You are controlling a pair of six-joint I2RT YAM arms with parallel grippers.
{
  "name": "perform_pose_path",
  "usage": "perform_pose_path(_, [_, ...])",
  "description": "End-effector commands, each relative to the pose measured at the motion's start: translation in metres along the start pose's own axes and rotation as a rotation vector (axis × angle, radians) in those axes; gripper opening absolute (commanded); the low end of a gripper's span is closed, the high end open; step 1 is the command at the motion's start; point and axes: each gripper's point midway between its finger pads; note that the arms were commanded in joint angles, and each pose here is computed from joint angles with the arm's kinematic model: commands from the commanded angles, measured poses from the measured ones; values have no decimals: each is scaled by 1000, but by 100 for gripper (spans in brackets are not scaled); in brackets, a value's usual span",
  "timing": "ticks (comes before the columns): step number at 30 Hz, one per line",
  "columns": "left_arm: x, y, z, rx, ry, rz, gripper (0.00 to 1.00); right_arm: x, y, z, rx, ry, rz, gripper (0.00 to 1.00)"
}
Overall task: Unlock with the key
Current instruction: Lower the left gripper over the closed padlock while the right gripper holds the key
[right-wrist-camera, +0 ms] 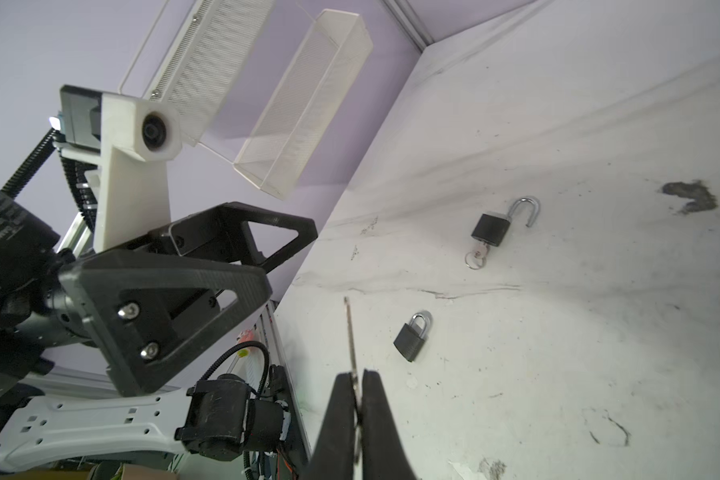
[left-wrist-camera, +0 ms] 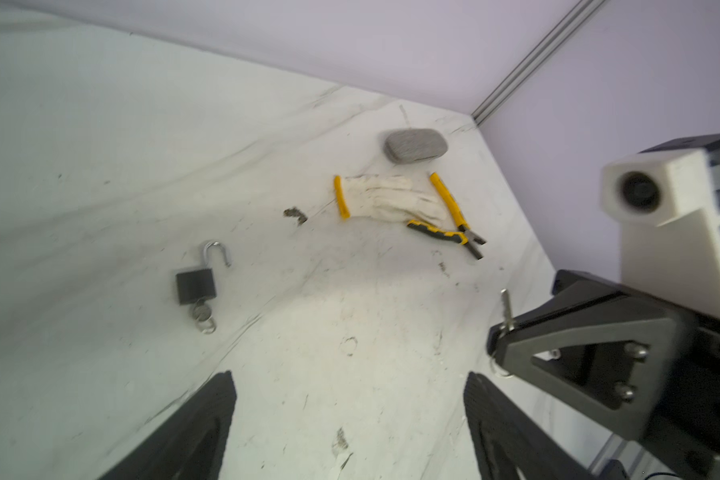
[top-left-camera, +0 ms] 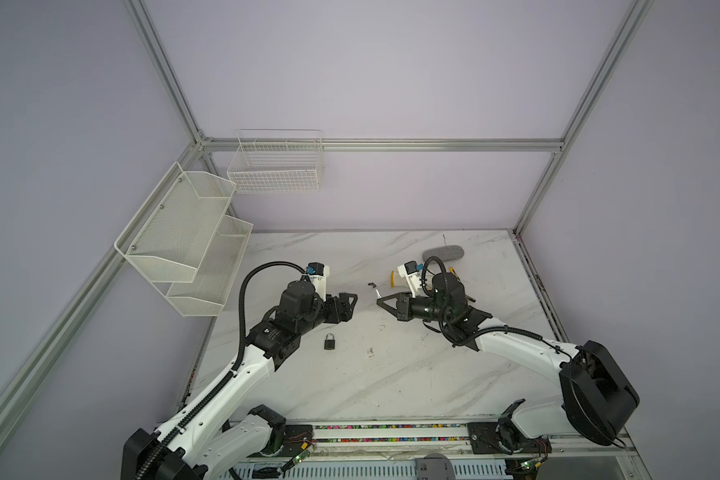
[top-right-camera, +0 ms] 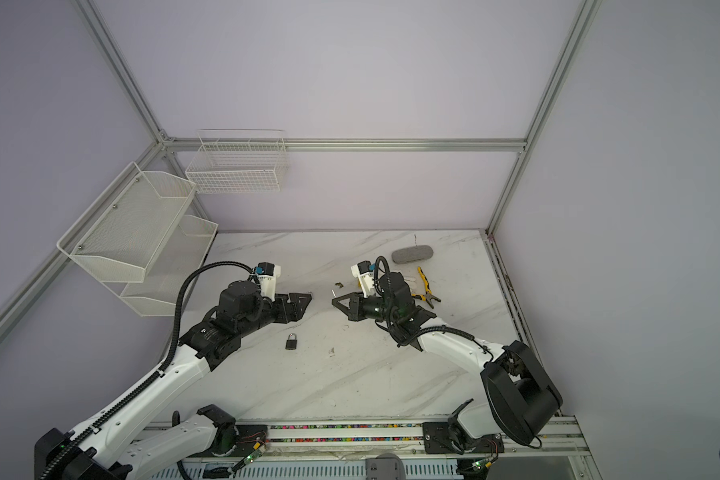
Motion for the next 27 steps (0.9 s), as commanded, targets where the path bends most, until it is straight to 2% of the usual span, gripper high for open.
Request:
perform_pose_path(1, [9, 2, 28, -175, 18, 64, 88, 19, 0, -18, 91, -59, 39, 0])
perform_pose_path(6, [41, -15, 53, -284, 23, 217, 89, 43, -14, -21, 137, -63, 113, 0])
perform_pose_path(11, [64, -30, 77, -391, 33, 304, 88, 50, -17, -21, 113, -88, 98, 0])
perform_pose_path(20, [91, -55, 94, -499, 0, 399, 80, 54, -20, -24, 107, -71, 111, 0])
perform_pose_path(27, [105, -61, 108, -561, 31, 428, 70, 57, -20, -27, 117, -76, 116, 0])
Point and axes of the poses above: each gripper's point midway between its finger pads, its own y axis back along the fingers, its own z axis along the line the jaws close on, x = y × z, and after that the axes turned 13 degrees about y, right-handed
